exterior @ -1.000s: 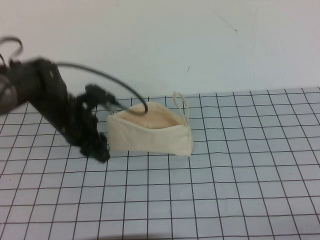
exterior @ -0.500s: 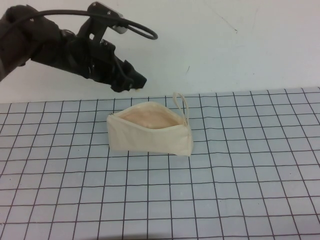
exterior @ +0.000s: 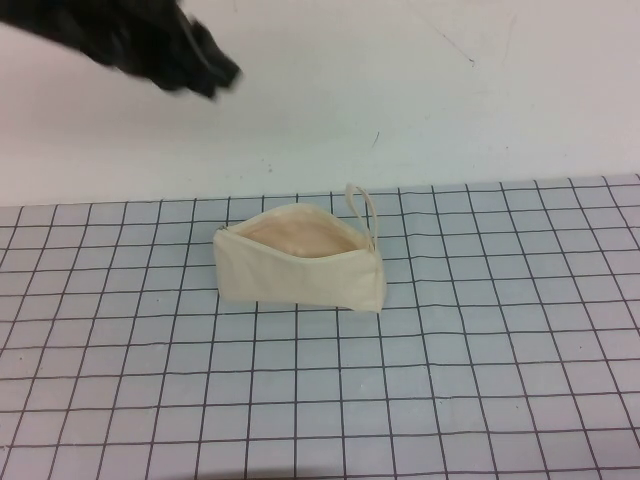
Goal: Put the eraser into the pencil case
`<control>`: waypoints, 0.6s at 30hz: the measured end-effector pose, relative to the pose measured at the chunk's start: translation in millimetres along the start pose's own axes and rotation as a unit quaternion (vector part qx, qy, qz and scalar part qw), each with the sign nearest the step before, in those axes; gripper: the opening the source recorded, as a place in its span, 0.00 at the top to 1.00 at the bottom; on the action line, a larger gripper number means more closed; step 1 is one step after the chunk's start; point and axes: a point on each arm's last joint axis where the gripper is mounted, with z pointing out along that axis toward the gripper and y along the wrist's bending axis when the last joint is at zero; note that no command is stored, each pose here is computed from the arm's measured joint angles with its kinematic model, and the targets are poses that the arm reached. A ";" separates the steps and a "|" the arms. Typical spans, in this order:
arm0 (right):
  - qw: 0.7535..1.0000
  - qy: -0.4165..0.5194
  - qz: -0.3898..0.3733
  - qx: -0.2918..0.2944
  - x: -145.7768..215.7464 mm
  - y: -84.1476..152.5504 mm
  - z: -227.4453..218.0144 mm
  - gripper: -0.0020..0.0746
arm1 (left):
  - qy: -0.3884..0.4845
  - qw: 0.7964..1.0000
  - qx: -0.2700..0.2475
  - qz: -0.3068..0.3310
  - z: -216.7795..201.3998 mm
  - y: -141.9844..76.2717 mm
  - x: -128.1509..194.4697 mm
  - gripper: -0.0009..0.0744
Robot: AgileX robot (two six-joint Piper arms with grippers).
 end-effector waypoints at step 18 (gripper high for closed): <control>1.000 0.000 0.000 0.000 0.0 0.0 0.0 0.97 | -0.121 0.969 -0.214 -0.001 -222.6 -128.4 75.4 0.99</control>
